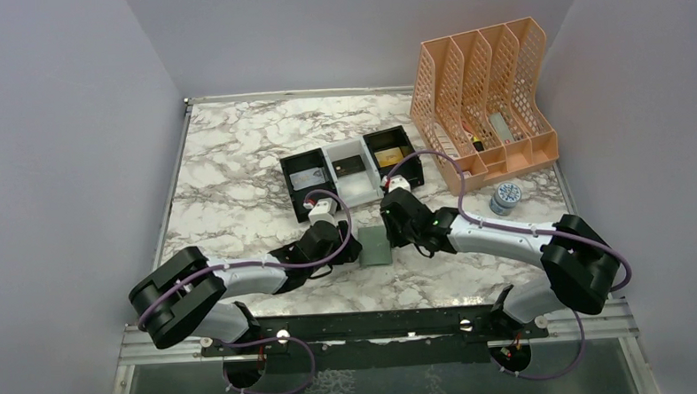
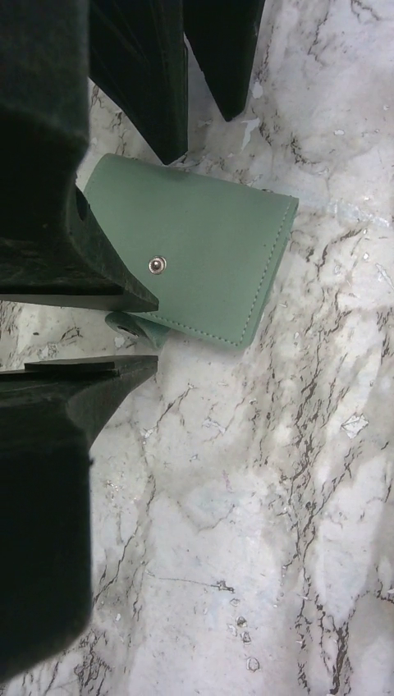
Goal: Take the credit cards out of the card holder
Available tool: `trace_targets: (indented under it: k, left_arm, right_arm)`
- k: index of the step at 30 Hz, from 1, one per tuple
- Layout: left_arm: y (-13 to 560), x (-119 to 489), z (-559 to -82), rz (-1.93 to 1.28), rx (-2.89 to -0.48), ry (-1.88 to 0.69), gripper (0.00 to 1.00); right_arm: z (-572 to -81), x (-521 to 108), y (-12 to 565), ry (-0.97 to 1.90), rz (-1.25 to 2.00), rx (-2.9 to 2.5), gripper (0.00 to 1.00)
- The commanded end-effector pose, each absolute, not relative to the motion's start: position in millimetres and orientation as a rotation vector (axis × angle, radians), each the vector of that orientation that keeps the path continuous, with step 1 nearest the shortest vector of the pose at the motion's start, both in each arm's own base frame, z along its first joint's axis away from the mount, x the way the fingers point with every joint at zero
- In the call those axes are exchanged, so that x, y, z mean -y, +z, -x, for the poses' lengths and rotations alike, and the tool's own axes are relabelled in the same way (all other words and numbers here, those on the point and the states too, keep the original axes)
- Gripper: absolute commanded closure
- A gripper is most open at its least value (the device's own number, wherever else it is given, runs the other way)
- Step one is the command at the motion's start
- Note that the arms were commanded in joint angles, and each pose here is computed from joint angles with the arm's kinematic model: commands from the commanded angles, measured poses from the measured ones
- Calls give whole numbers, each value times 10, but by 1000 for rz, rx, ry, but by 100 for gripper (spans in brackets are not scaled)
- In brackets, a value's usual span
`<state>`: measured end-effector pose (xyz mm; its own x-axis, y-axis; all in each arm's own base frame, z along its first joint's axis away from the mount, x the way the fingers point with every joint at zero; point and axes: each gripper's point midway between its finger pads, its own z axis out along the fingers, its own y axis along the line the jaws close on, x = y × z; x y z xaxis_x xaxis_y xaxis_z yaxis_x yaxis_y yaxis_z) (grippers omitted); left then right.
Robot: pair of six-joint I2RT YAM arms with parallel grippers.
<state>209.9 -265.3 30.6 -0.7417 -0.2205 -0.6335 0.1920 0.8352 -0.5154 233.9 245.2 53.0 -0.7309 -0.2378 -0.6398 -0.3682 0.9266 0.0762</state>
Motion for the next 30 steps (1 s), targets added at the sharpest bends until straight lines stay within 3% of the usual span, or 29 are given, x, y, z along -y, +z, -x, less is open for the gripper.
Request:
trace_targets:
  k: [1,8,17,19,23,26,30]
  left_arm:
    - [304,2594,-2075,18,-2288,-715,47]
    - [375,2587,-2074,19,-2269,-730,46]
    - [446,2530,-2075,33,-2238,-733,40]
    - [467,2518,-2070,38,-2230,-738,36]
    - [523,2460,-2075,47,-2199,-737,17]
    - [594,2405,-2089,48,-2170,-726,2]
    - [728,2251,-2138,105,-2141,-665,1]
  right_arm:
    - [-2380,-2360,480,200,405,-2420,75]
    - [-2367,-2373,457,218,405,-2431,83]
    - [-2306,-2292,291,194,392,-2470,81]
    - [-2310,-2287,294,193,391,-2465,83]
    - [-2328,-2344,421,247,389,-2431,98]
    - [-2334,-2413,588,314,398,-2390,99]
    - [-2327,-2554,892,438,420,-2317,99]
